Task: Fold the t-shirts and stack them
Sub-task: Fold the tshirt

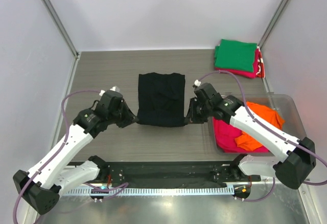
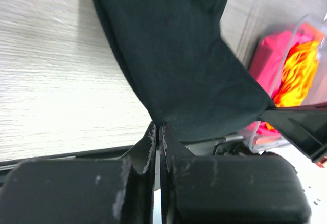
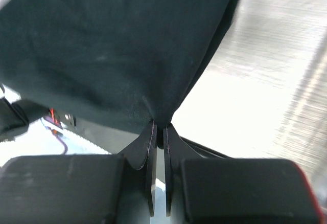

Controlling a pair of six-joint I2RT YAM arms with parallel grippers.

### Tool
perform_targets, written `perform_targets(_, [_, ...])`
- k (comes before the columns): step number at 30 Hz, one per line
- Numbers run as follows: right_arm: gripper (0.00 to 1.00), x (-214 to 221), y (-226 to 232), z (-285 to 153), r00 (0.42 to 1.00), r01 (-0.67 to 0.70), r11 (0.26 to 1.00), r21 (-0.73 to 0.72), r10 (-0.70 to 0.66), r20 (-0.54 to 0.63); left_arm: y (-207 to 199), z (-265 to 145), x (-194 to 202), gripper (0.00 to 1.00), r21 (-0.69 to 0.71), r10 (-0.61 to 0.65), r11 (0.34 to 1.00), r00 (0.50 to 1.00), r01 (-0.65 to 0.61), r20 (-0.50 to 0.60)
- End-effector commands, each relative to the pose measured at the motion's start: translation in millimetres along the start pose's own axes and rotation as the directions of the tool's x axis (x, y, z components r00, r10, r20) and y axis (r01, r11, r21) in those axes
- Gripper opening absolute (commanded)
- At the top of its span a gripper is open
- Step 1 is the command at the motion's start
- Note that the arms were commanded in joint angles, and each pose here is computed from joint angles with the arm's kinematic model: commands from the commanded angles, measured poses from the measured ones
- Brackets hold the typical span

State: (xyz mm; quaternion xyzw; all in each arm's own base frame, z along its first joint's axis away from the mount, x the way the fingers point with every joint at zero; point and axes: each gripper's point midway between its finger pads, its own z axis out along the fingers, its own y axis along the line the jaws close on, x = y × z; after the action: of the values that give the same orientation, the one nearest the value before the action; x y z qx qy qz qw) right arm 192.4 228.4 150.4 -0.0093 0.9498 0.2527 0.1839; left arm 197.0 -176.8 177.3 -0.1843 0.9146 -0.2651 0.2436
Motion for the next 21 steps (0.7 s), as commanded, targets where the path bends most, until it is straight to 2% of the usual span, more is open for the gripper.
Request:
perform_targets(1, [0.01, -29, -4, -24, 0.993, -0.019, 0.995, 0.100, 0.008, 0.114, 6, -17, -19, 0.00, -0.078, 0.001, 0.997, 0.997, 0.005, 0.080])
perform_targets(3, [0.01, -46, 1, -30, 0.988, 0.010, 0.993, 0.120, -0.029, 0.151, -1, -18, -30, 0.00, -0.095, 0.028, 0.995, 0.995, -0.019, 0.098])
perform_targets(10, [0.01, -98, -6, -22, 0.983, 0.044, 0.975, 0.217, -0.081, 0.167, -23, -3, -70, 0.00, -0.139, 0.069, 0.989, 0.991, -0.054, 0.110])
perform_targets(14, [0.01, -129, -12, -16, 0.982, 0.046, 0.974, 0.223, -0.085, 0.168, -37, 7, -101, 0.00, -0.121, 0.060, 0.992, 0.989, -0.043, 0.135])
perform_targets(21, [0.01, -176, -14, 2, 0.983, 0.066, 0.976, 0.206, -0.100, 0.156, -42, 40, -135, 0.00, -0.156, 0.071, 0.986, 0.992, -0.054, 0.106])
